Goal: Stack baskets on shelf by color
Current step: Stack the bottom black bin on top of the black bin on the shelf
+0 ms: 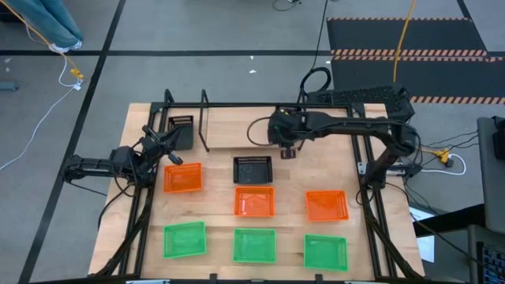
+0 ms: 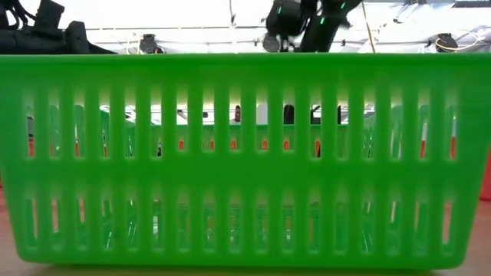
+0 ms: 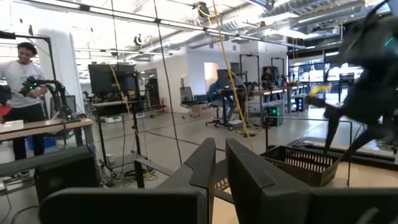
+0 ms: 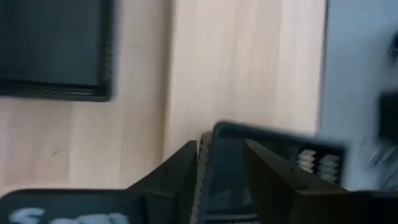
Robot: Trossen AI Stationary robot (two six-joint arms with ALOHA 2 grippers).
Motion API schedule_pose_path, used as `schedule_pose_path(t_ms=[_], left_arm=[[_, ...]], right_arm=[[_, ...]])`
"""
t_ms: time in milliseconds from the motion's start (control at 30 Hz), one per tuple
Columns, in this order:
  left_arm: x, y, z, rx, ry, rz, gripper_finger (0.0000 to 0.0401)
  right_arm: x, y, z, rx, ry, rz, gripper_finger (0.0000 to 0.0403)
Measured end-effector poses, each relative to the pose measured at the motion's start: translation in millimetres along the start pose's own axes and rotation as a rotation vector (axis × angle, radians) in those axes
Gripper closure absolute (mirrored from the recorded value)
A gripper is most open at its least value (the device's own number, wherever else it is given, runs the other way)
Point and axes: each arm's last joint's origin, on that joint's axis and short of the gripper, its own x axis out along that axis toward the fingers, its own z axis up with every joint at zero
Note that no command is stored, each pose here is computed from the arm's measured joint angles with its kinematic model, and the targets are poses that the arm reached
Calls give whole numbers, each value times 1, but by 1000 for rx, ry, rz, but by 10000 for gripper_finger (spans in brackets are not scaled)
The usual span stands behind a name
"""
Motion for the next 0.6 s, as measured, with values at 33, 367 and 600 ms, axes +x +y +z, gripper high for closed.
schedule_pose_path(t_ms=[33, 367, 600], left_arm=[[0, 0, 0, -1, 0, 1, 359], [0, -1, -2, -6, 13, -4, 359], [0, -1, -3, 6, 20, -6, 359]], right_arm=[[-9, 4, 3, -76, -30, -4, 270], [2, 72, 2, -931, -196, 56, 263], [38, 92, -16, -1042, -337, -139, 263]])
